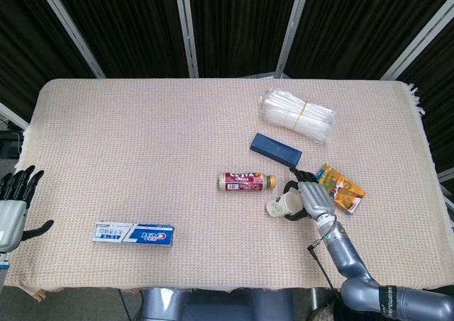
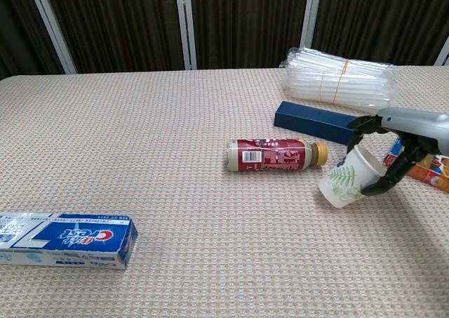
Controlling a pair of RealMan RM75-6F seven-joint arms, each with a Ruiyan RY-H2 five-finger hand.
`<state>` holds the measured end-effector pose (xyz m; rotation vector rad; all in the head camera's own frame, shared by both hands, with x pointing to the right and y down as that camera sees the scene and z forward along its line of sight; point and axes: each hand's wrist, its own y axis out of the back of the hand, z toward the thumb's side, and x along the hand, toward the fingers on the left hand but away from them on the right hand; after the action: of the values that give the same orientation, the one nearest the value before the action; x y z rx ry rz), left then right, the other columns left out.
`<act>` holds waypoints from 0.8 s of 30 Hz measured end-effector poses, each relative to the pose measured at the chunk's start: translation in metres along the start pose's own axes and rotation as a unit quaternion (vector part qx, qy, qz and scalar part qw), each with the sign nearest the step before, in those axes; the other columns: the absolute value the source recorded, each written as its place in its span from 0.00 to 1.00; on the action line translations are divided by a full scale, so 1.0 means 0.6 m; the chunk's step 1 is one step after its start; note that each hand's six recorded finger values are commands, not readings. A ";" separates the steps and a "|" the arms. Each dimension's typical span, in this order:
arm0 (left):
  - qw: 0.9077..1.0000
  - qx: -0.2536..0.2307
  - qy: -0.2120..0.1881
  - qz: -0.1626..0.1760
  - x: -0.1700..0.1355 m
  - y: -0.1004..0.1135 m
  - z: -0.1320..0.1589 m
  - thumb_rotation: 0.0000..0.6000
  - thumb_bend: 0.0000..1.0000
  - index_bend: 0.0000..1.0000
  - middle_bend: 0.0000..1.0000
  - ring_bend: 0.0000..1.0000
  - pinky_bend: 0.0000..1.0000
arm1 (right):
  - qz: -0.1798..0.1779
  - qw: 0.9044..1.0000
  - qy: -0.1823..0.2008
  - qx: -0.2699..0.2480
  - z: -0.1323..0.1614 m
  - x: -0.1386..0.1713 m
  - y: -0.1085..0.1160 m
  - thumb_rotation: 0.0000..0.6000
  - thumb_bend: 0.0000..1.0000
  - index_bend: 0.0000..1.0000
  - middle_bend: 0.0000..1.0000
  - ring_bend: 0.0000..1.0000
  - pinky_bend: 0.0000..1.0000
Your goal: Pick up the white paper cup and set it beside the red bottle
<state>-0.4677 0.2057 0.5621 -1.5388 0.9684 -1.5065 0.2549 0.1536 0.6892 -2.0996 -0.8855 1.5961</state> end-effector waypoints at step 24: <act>1.000 -0.002 0.000 0.000 -0.001 0.000 0.000 1.00 0.09 0.00 0.00 0.00 0.00 | -0.083 0.980 0.019 0.178 0.017 0.010 -0.022 1.00 0.11 0.30 0.00 0.00 0.00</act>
<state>-0.4679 0.2060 0.5619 -1.5418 0.9711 -1.5062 0.2425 0.1662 0.6900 -1.7551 -0.6825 1.4955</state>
